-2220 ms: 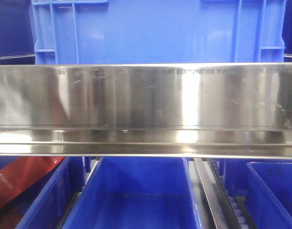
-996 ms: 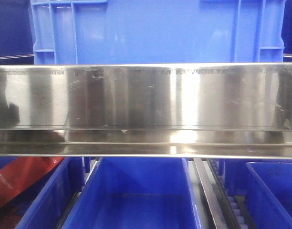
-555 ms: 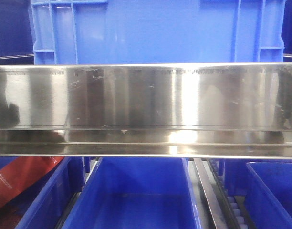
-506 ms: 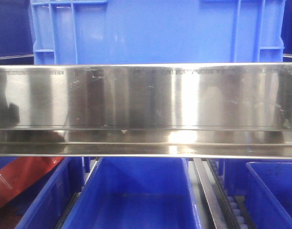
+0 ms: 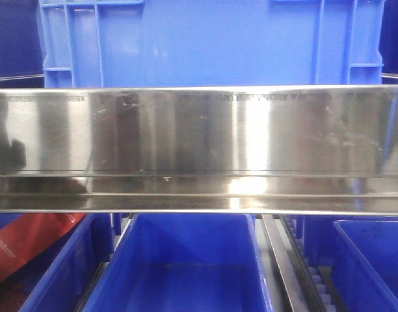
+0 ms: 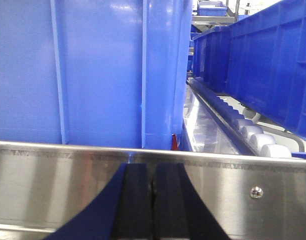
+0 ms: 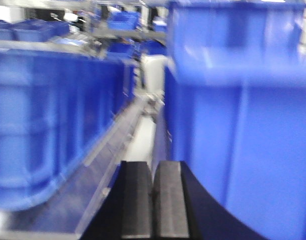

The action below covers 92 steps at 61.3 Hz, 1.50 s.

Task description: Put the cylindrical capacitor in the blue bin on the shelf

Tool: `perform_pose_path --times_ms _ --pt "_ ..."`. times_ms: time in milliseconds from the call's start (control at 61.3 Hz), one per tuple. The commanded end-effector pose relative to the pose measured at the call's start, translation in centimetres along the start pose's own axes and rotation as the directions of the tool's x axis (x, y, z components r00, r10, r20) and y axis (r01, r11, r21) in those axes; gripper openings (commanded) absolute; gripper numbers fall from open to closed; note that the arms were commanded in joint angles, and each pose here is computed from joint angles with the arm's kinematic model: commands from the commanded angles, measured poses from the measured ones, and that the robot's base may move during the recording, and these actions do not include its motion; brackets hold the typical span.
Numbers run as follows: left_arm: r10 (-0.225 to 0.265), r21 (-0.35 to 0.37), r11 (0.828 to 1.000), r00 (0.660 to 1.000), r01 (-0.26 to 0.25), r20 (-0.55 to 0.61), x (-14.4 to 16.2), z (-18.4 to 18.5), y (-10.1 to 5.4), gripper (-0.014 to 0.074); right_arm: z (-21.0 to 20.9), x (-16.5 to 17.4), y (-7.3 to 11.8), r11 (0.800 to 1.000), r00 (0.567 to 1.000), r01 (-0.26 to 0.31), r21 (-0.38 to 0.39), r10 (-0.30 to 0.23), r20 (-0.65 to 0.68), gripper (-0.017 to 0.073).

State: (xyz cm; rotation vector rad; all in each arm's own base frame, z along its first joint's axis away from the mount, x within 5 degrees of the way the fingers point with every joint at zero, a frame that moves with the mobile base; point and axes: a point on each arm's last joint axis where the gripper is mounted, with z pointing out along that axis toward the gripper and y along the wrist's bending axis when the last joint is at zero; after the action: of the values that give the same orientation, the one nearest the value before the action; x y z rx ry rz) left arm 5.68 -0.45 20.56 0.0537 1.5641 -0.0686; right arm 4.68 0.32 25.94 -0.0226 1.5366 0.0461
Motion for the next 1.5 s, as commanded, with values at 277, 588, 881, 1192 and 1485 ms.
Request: perform_pose_path --times_ms 277,588,881,1192,1485 --pt "-0.006 0.006 1.0 1.0 0.006 0.024 -0.2 0.0 0.0 -0.0111 0.8 5.5 -0.5 0.998 0.999 -0.022 0.055 0.024 -0.034 -0.016" --pt "-0.006 0.006 1.0 1.0 0.006 0.024 -0.2 0.0 0.0 -0.0111 0.8 5.0 -0.5 0.998 1.0 -0.03 0.058 0.029 0.011 -0.016" --pt "-0.006 0.006 1.0 1.0 0.006 0.024 -0.2 0.0 0.0 -0.0111 0.8 5.0 -0.5 0.998 1.0 -0.03 0.058 0.029 0.011 -0.016" --pt "-0.006 0.006 1.0 1.0 0.006 0.024 -0.2 0.0 0.0 -0.0111 0.8 5.0 -0.5 0.998 1.0 -0.03 0.058 0.029 0.011 -0.016" --pt "-0.006 0.006 1.0 1.0 0.006 0.024 -0.2 0.0 0.0 -0.0111 0.8 5.0 -0.5 0.998 1.0 -0.03 0.058 0.029 0.011 -0.016"
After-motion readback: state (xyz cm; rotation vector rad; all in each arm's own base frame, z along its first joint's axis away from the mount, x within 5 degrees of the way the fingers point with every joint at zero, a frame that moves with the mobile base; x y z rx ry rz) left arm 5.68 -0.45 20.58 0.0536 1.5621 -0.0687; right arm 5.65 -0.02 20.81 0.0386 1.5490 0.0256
